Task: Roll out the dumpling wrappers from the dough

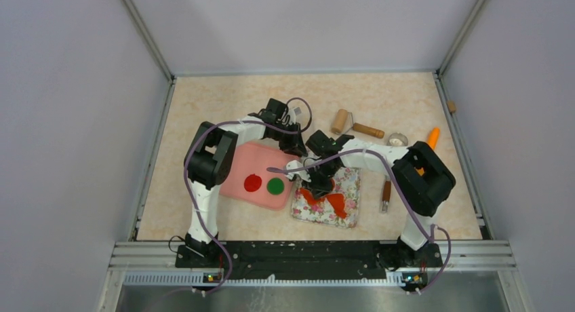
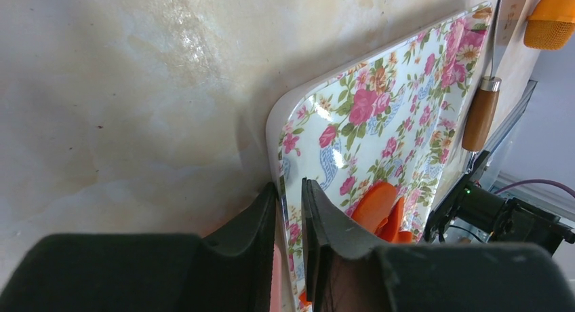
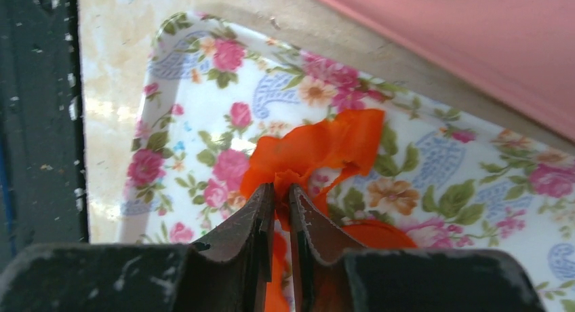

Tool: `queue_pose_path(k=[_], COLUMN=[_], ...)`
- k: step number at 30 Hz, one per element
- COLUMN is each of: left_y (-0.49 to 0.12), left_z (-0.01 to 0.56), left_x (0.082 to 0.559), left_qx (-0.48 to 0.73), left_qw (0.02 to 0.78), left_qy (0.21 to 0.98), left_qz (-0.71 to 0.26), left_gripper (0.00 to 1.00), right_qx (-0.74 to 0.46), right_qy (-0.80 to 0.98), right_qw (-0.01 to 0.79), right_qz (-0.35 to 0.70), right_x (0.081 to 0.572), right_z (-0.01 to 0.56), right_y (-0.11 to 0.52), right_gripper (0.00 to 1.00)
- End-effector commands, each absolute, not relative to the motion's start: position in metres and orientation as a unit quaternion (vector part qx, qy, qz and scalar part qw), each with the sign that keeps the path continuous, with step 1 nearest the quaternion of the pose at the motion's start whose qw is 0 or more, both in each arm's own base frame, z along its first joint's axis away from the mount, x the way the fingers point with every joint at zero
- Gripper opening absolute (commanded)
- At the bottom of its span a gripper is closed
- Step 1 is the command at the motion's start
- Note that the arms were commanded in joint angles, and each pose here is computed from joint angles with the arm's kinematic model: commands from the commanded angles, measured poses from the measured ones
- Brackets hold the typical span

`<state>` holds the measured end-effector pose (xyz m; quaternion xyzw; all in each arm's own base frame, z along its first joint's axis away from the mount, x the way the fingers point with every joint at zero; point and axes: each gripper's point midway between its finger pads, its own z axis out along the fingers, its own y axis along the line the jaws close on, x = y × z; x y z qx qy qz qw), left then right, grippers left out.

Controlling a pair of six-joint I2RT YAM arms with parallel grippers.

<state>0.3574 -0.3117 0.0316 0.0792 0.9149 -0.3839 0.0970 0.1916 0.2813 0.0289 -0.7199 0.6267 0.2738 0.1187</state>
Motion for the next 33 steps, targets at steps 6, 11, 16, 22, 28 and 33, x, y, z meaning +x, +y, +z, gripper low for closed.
queue_pose_path(k=[6,11,16,22,28,33], left_y=[-0.31,-0.309,-0.309,-0.308,-0.309,-0.309], left_z=[0.024,0.025,0.026,0.025,0.026,0.024], left_x=[0.364,0.363,0.363,0.362,0.363,0.362], left_qx=[0.087,0.089,0.091,0.093,0.093,0.092], left_qw=[0.108,0.11,0.111,0.11,0.11,0.107], left_qy=[0.919,0.919,0.919,0.92,0.919,0.919], left_qz=[-0.369,-0.368,-0.366,-0.365,-0.367,-0.368], left_gripper=[0.22,0.22,0.22,0.22,0.22,0.22], right_qx=[-0.721,-0.72,-0.713,-0.703,-0.684,-0.661], right_qy=[0.611,0.62,0.633,0.651,0.676,0.7], right_qw=[0.119,0.116,0.123,0.121,0.134,0.148], right_qz=[0.305,0.29,0.275,0.261,0.241,0.229], right_x=[0.161,0.156,0.156,0.148,0.155,0.173], right_z=[0.074,0.081,0.091,0.098,0.104,0.113], right_y=[0.272,0.255,0.233,0.207,0.187,0.173], right_gripper=[0.12,0.11,0.1,0.09,0.08,0.08])
